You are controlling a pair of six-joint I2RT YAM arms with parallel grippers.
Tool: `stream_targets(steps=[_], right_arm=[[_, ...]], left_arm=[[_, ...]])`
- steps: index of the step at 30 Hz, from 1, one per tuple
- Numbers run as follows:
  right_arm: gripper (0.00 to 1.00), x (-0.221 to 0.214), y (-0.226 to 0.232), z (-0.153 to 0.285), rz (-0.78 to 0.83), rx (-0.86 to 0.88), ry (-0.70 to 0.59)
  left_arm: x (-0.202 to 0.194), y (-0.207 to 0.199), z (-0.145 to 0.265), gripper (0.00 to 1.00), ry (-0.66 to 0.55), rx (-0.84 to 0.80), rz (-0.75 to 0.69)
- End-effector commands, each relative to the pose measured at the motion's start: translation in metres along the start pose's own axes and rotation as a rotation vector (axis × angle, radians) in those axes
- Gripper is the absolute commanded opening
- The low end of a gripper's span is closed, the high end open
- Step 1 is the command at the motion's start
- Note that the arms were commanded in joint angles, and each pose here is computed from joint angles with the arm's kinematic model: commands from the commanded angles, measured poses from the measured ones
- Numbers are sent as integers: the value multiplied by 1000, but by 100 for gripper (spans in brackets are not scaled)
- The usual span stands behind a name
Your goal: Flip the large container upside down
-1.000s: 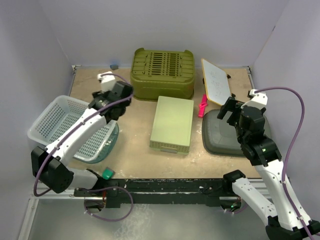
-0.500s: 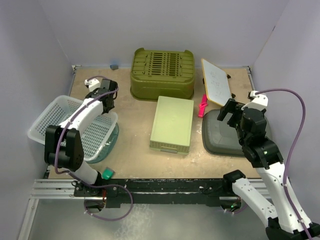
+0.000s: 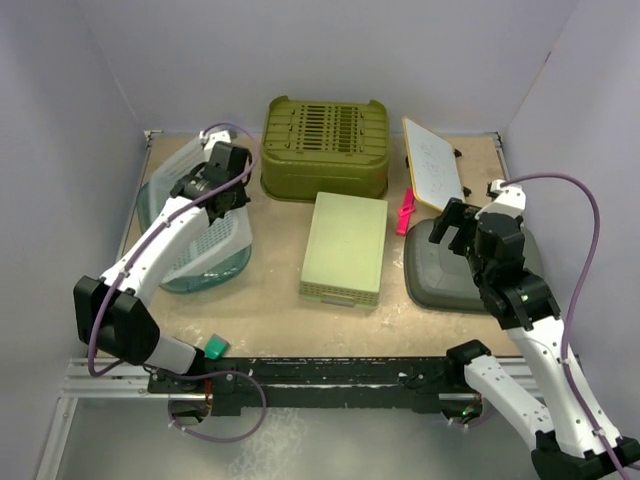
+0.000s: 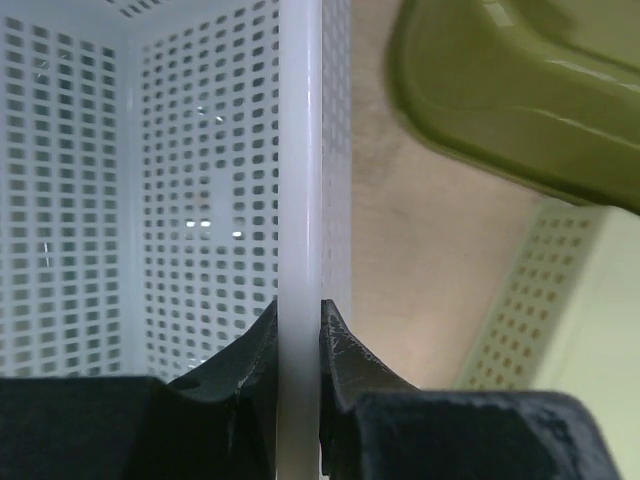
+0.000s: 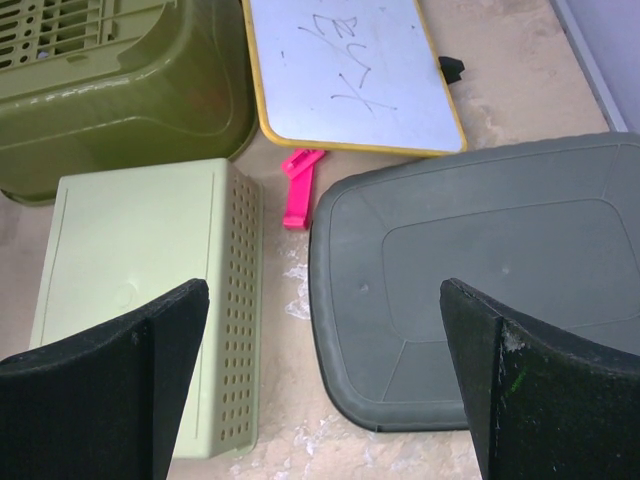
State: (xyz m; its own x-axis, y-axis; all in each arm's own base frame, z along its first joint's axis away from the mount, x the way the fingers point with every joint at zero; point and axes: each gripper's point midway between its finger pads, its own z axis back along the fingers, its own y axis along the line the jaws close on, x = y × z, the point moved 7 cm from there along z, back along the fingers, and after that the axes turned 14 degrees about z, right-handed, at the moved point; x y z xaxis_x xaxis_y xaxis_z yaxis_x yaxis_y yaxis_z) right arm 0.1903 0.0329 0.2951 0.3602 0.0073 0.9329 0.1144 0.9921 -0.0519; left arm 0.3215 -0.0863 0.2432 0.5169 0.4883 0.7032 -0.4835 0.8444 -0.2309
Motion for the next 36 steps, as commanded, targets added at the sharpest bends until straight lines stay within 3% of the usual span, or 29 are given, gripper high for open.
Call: stream_targets(steps=[1, 9, 15, 18, 25, 36], right_arm=[[99, 6, 4, -1, -26, 18, -22], [99, 12, 4, 2, -29, 34, -54], [93, 14, 59, -10, -83, 425, -7], [90, 10, 99, -16, -95, 612, 74], [93, -20, 222, -2, 163, 836, 181], [93, -60, 328, -32, 306, 937, 300]], left_arm=[[33, -27, 33, 0, -52, -154, -138], [85, -43, 116, 0, -128, -399, -78], [83, -63, 165, 0, -52, -731, 61], [83, -59, 176, 0, -50, -763, 129], [99, -46, 206, 0, -133, -790, 261], [113, -25, 226, 0, -241, -752, 302]])
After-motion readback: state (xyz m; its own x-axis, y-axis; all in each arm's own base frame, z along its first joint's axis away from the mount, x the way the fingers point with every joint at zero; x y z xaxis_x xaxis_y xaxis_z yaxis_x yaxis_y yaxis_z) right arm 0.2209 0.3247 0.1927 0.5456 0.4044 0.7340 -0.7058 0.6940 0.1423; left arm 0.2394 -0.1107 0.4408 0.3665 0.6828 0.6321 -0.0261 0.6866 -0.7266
